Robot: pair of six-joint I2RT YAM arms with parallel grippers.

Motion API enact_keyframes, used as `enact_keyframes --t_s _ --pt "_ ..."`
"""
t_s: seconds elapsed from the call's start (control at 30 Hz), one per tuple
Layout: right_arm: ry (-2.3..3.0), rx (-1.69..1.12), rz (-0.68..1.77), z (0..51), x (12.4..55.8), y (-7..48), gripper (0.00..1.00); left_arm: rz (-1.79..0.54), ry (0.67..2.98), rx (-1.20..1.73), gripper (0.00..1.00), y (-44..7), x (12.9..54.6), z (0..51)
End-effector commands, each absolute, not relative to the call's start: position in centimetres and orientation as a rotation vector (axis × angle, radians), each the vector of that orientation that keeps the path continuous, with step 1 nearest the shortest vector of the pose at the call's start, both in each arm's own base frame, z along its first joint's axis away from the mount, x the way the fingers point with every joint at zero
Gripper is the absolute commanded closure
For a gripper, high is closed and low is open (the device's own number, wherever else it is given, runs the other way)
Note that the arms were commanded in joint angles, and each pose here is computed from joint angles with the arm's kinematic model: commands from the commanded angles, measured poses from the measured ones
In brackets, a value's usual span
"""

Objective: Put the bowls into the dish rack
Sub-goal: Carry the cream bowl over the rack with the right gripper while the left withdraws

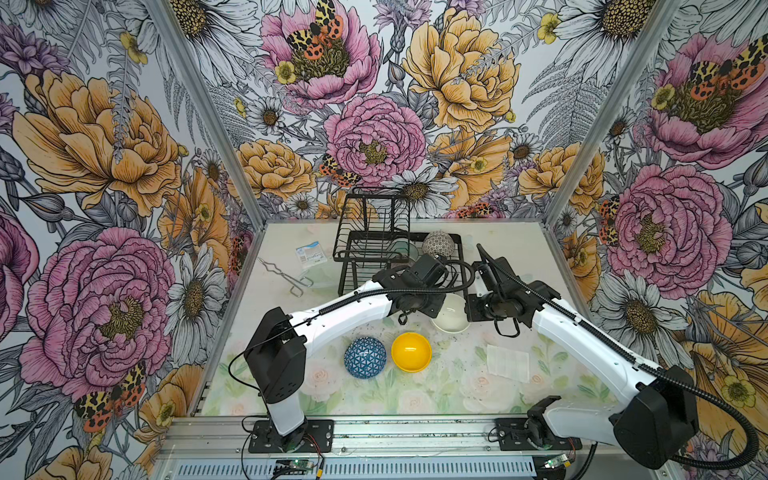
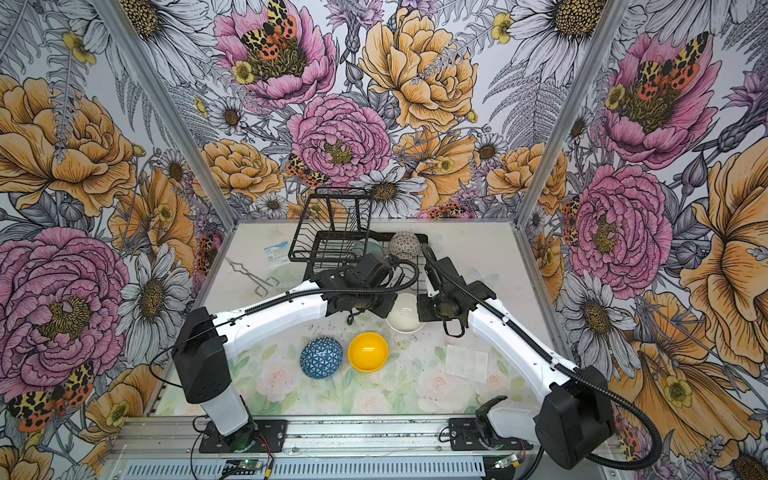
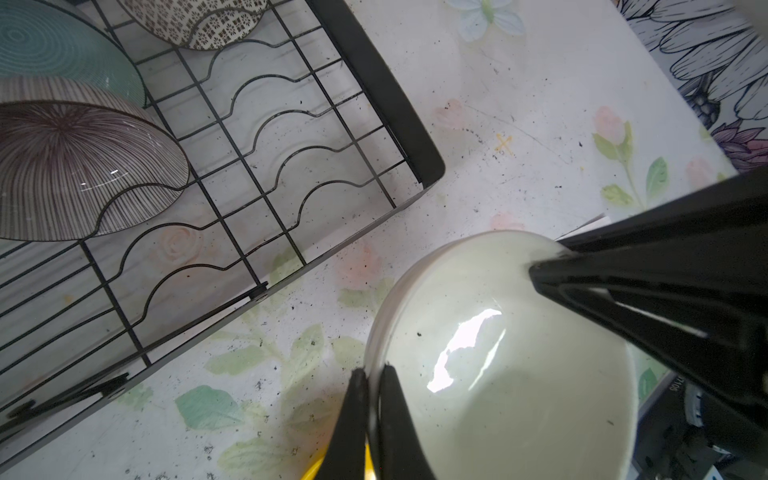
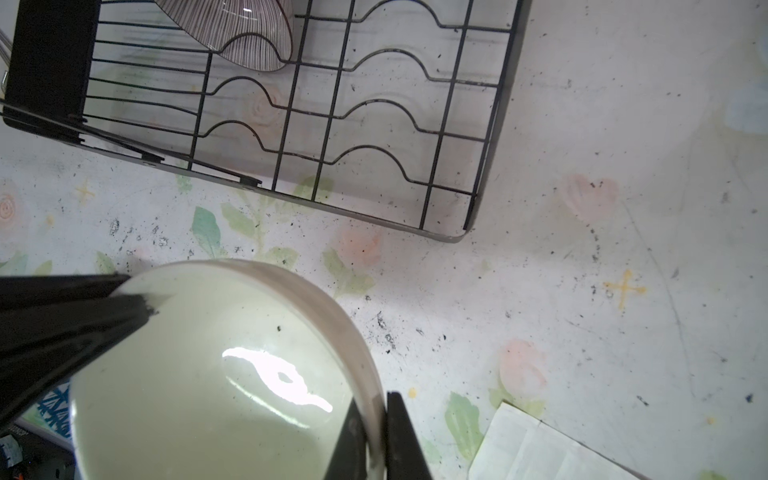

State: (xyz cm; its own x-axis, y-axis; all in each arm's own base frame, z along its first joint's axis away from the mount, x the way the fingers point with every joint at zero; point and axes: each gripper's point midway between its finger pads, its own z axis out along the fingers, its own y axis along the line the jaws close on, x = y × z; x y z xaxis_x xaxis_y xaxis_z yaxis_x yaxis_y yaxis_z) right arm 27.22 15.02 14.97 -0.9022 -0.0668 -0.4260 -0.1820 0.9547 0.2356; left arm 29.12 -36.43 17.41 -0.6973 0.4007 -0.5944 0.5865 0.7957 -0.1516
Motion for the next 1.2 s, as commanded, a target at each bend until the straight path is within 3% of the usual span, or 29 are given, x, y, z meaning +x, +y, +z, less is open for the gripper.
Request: enact_keyframes --t_s 0.0,0.07,0.2,0.33,0.47,0.67,1.17 --pt "2.588 -0.180 0.360 17.6 28.8 15.0 1.00 -0.494 2.343 0.696 1.00 -36.4 29.9 21.0" --pt "2.567 -0.195 0.338 18.3 29.3 14.9 1.00 -0.505 2.322 0.688 1.00 -36.3 30.0 22.0" --pt "2.519 -0.230 0.274 19.6 30.4 14.5 1.00 -0.522 2.266 0.674 0.68 -35.9 30.1 24.5" --pt "2.456 -0.230 0.101 20.9 32.2 12.8 1.00 -0.531 2.219 0.650 0.30 -35.0 29.9 26.8" --pt "2.356 -0.209 -0.028 22.7 34.3 11.3 1.00 -0.500 2.197 0.586 0.11 -32.6 30.2 27.9" --pt "2.186 -0.195 -0.073 25.0 35.9 10.7 1.00 -0.405 2.216 0.362 0.01 -25.0 31.8 28.4" --pt "1.610 -0.479 -0.242 28.4 40.1 13.2 1.00 -0.248 2.276 -0.108 0.01 -9.1 32.2 25.7"
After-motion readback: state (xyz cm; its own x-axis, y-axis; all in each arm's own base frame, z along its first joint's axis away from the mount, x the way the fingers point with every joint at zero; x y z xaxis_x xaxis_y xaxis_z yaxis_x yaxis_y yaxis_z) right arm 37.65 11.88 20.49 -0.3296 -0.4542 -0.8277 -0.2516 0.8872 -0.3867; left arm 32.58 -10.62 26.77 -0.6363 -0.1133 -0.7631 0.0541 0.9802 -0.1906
